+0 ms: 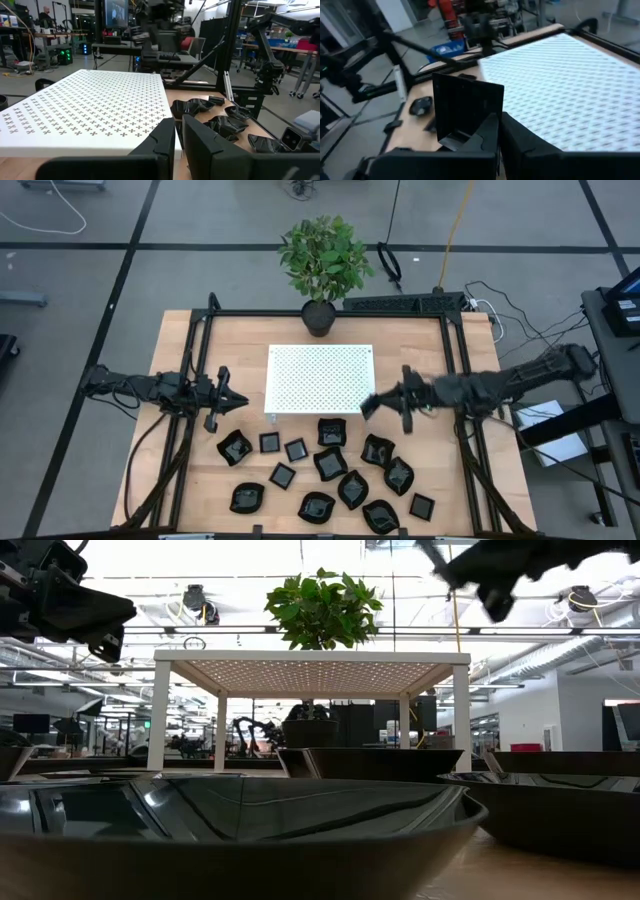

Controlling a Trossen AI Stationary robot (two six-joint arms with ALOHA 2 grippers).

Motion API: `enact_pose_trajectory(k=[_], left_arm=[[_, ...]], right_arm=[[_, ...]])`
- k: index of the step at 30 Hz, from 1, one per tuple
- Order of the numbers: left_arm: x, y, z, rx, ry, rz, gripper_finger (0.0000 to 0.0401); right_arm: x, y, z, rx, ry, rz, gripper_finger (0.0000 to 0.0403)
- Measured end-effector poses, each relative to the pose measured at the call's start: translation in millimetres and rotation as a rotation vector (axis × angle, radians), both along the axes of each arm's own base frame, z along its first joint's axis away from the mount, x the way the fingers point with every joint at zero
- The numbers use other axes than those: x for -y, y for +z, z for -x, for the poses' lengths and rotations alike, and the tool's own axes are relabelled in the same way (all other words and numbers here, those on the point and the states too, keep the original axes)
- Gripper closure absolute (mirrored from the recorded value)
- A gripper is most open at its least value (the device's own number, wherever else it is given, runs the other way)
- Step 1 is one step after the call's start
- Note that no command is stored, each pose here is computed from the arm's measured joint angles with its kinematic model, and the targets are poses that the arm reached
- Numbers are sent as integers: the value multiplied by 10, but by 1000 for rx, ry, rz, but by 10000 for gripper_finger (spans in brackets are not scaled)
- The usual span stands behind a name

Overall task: Pick & Place Mini shaped plates
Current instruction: Put the black square plate on the shelf

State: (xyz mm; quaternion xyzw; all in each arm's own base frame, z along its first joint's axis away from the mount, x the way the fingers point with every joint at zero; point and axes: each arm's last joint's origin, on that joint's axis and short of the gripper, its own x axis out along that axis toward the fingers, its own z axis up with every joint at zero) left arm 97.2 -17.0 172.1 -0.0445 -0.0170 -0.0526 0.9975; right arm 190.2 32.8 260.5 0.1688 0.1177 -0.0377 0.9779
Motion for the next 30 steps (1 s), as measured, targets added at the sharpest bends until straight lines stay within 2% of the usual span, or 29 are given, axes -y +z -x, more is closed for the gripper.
enact_pose_trajectory(k=[4,7,10,13,16,21,30], left_arm=[[0,0,0,0,0,0,364],[0,1,0,0,0,0,364],[0,1,0,0,0,0,364],[0,1,0,0,0,0,364],[0,1,0,0,-1,0,364],[0,1,0,0,-1,0,364],[0,1,0,0,-1,0,364]], right_arm=[[398,184,-90,-69,-21,-47,403],[650,416,-175,-144,-34,-29,403],[876,605,-289,-276,-54,-26,403],[1094,685,-404,-416,-64,-83,403],[1296,671,-513,-518,-62,-155,403],[1558,553,-638,-576,-115,-210,403],[1697,322,-758,-653,-137,-257,403]])
